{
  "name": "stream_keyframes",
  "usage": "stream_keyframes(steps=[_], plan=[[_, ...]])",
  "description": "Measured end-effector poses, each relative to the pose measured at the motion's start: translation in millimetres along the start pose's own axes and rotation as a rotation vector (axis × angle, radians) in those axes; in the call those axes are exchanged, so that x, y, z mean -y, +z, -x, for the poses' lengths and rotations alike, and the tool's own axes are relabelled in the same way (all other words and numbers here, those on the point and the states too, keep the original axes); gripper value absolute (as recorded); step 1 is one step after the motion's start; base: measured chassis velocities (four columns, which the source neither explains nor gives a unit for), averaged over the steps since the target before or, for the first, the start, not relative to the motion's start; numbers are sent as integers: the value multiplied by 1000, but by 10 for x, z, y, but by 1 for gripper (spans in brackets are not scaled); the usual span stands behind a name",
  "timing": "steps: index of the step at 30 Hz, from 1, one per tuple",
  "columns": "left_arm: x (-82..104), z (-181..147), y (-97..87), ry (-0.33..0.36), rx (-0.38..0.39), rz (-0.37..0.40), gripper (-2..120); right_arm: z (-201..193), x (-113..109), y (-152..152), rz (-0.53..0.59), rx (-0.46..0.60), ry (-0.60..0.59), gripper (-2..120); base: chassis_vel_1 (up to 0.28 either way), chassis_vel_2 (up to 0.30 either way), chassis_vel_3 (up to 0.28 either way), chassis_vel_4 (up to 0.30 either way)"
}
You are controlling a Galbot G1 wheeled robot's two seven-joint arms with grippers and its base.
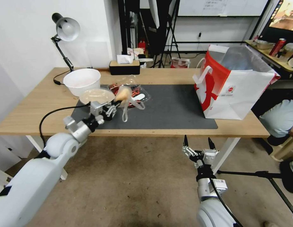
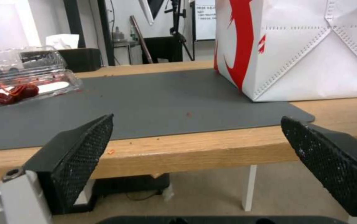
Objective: Pick up the trash from the table and place it into the takeout bag.
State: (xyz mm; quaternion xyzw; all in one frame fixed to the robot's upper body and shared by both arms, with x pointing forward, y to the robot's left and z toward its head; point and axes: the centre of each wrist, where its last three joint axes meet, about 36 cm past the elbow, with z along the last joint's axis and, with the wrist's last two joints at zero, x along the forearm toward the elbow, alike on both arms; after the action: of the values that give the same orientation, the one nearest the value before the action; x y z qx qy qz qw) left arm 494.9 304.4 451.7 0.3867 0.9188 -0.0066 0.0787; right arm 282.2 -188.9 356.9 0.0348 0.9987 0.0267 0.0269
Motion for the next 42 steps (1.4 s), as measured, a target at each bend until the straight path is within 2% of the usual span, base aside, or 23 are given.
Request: stream_keyframes(steps=[1,7,10,11,14,15,18,19,22,23,26,27,29,30,33,34,37,38,41,42], plan=[[-1,171,7,23,4,-9,2,-3,-8,8,-4,0,2,100,0,0,0,0],[-30,553,-5,78,2,-5,2,-3,-5,19,-12,0,6,100,0,0,0,0],[-39,867,-86,115,15,0,2,-2,3,27,-17,1,13,100,0,0,0,0],[-39,867,-86,115,15,0,2,-2,3,27,-17,1,13,100,0,0,0,0],[-39,1214,-218,153,30,11,2,-2,10,33,-20,0,20,100,0,0,0,0],[-39,1214,-218,153,30,11,2,-2,10,33,-20,0,20,100,0,0,0,0],[16,1601,-355,198,40,27,2,5,20,41,-20,1,28,100,0,0,0,0],[16,1601,-355,198,40,27,2,5,20,41,-20,1,28,100,0,0,0,0],[113,1957,-442,245,39,39,2,18,16,41,-17,3,34,100,0,0,0,0],[113,1957,-442,245,39,39,2,18,16,41,-17,3,34,100,0,0,0,0],[235,2374,-558,294,38,55,2,28,17,48,-16,4,39,100,0,0,0,0],[235,2374,-558,294,38,55,2,28,17,48,-16,4,39,100,0,0,0,0],[318,2677,-699,325,43,75,2,35,24,50,-16,6,46,100,0,0,0,0],[318,2677,-699,325,43,75,2,35,24,50,-16,6,46,100,0,0,0,0],[389,2997,-900,349,50,98,2,47,17,44,-11,10,51,100,0,0,0,0],[389,2997,-900,349,50,98,2,47,17,44,-11,10,51,100,0,0,0,0],[414,3320,-1179,361,50,138,2,61,1,38,-5,15,53,100,0,0,0,0],[414,3320,-1179,361,50,138,2,61,1,38,-5,15,53,100,0,0,0,0],[481,3605,-1396,376,52,169,2,79,-9,33,-1,19,54,100,0,0,0,0],[481,3605,-1396,376,52,169,2,79,-9,33,-1,19,54,100,0,0,0,0]])
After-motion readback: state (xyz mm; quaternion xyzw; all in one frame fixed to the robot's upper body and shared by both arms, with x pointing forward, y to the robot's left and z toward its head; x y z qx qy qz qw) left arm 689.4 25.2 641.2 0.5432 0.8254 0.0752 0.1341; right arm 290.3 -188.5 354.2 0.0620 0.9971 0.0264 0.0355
